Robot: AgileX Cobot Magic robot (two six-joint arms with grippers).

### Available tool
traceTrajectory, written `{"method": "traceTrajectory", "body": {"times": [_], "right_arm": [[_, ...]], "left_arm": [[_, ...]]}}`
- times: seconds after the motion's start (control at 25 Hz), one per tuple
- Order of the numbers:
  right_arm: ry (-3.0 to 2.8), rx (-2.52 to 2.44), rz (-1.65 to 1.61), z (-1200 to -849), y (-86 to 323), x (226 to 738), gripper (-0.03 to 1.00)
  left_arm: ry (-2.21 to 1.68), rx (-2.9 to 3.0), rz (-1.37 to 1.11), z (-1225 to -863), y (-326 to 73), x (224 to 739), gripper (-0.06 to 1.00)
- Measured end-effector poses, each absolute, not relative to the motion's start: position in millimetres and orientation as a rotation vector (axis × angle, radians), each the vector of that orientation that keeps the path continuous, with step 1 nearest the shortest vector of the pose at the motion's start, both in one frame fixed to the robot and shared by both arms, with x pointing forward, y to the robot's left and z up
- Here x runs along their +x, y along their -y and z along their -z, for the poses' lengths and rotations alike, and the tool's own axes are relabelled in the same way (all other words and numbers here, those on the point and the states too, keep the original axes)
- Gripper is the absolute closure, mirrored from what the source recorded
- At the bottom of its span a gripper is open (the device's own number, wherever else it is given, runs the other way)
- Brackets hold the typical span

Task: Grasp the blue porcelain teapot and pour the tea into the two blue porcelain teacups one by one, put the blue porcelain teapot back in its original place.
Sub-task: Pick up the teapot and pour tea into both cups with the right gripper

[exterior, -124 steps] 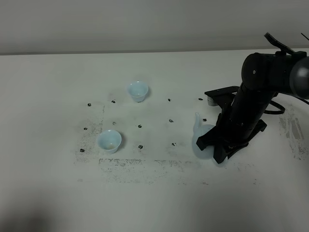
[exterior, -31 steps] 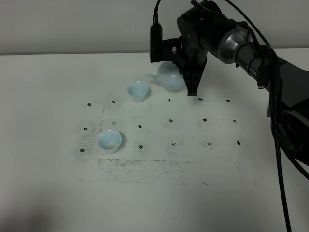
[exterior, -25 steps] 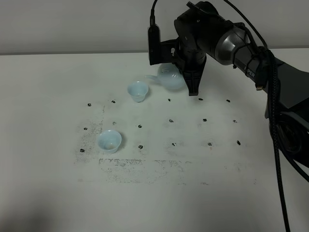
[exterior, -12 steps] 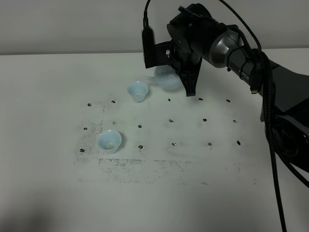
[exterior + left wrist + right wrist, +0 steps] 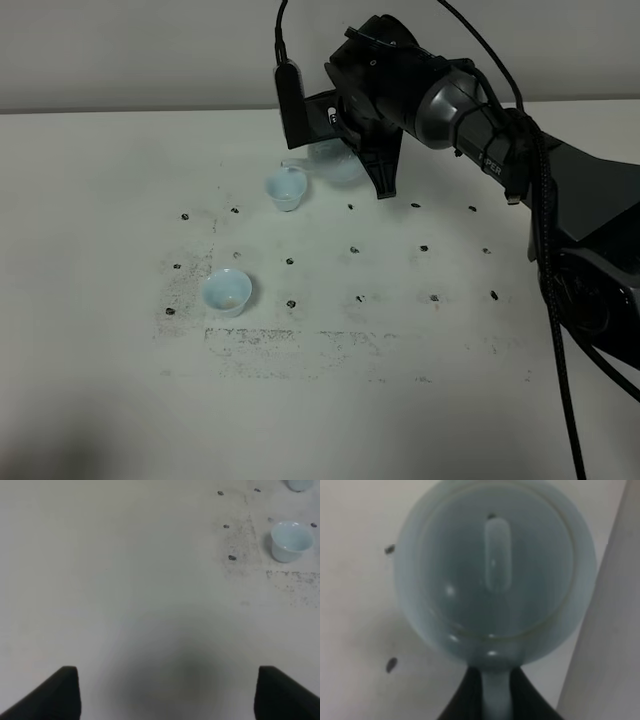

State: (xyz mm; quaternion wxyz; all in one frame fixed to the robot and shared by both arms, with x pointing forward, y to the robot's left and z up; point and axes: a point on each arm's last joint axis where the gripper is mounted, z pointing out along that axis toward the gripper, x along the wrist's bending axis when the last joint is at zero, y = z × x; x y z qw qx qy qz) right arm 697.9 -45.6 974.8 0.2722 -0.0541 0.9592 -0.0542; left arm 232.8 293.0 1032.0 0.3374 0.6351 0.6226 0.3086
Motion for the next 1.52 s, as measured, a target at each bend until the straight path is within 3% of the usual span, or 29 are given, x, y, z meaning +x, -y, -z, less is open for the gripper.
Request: {"method": "traceTrajectory", "body": {"times": [1.52], "right_arm": [[-2.493,-0.243,0.338,-971.7,34.6,692.8,0.92]], "left_arm": [[-1.623,1.654,-0.804,-1032.0,-293.0,232.8,0.26]]}}
